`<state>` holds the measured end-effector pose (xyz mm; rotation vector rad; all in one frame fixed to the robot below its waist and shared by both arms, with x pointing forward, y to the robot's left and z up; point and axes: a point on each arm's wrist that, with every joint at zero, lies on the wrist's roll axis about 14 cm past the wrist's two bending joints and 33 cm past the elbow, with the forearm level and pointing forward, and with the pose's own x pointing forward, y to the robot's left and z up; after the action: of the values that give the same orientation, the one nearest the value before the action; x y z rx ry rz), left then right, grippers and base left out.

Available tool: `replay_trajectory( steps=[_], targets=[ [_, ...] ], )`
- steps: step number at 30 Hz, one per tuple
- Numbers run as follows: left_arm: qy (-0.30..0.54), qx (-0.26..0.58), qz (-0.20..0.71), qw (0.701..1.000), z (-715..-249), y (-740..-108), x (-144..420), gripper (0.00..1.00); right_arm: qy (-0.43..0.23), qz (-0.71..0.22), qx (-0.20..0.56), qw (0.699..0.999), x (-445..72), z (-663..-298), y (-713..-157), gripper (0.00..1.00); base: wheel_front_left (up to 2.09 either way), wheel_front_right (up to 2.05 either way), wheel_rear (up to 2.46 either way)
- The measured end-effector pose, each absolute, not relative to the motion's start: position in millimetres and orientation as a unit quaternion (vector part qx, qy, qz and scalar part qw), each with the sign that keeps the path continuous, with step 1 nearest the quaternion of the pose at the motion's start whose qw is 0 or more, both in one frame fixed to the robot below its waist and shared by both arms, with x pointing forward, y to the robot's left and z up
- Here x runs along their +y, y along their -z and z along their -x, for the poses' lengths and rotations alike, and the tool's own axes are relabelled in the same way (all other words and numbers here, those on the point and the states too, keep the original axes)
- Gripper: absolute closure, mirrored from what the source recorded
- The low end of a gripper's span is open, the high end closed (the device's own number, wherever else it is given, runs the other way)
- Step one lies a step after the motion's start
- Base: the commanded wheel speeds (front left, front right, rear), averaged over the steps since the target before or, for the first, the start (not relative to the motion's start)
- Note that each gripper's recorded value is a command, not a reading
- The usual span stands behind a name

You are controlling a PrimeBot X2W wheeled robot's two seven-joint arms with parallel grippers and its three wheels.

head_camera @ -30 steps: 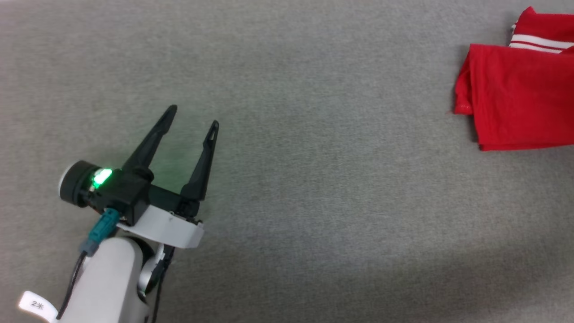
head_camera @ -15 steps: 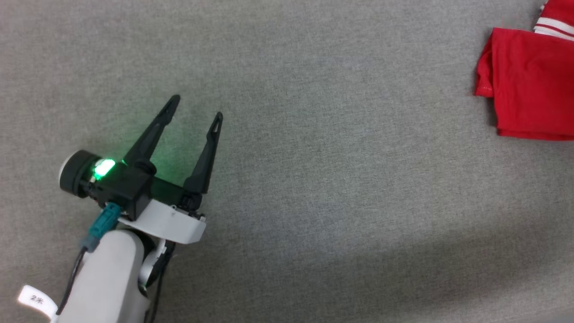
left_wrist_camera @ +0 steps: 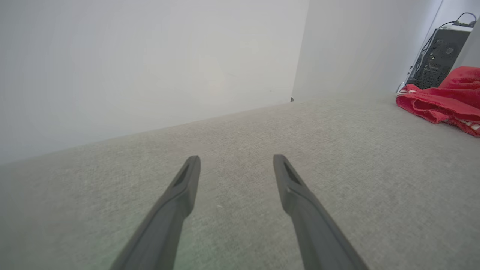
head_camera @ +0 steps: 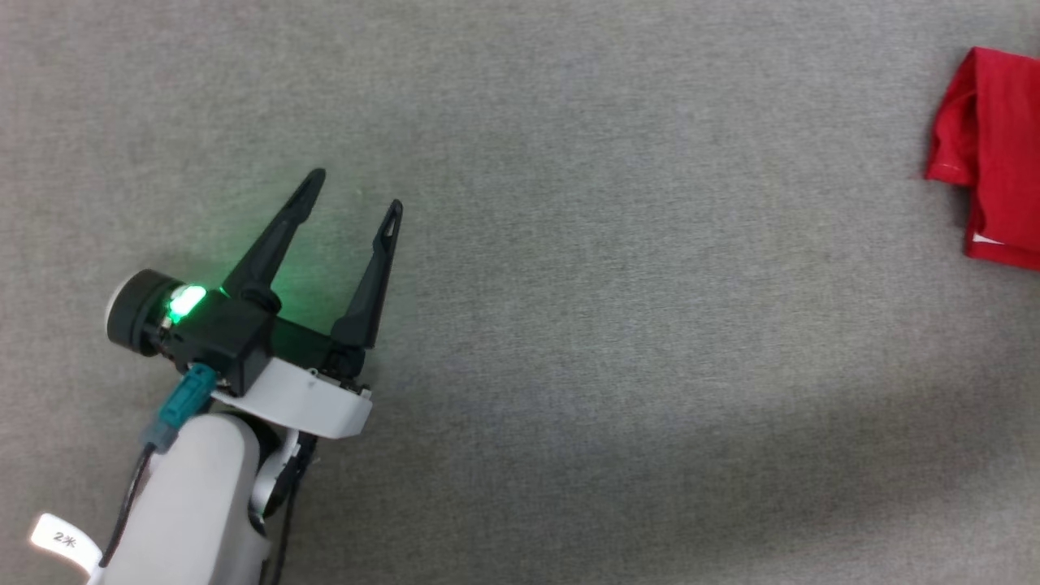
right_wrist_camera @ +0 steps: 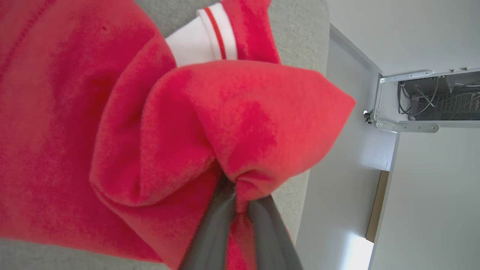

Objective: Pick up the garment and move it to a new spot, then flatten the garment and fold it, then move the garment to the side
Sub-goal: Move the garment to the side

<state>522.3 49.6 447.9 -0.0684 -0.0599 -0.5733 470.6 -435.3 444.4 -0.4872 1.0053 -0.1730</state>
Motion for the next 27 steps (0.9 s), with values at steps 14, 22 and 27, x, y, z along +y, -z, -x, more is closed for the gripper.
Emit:
replay_trajectory(
  steps=[14, 22, 27],
  targets=[
    [0.26, -0.026, 0.032, 0.965, -519.6, -448.5, 65.2, 0.0, 0.069, 0.221, 0.516, 0.825, -418.7, -477.4, -412.8, 1.0, 0.0, 0.0, 0.0],
    [0.258, -0.028, 0.034, 0.965, -517.4, -453.5, 65.8, 0.0, 0.101, 0.197, 0.521, 0.824, -433.3, -469.6, -419.1, 0.57, 0.0, 0.0, 0.0],
    [0.255, -0.031, 0.035, 0.966, -513.4, -459.8, 67.2, 0.0, 0.121, 0.186, 0.514, 0.829, -440.3, -466.6, -429.6, 0.0, 0.0, 0.0, 0.0]
  ],
)
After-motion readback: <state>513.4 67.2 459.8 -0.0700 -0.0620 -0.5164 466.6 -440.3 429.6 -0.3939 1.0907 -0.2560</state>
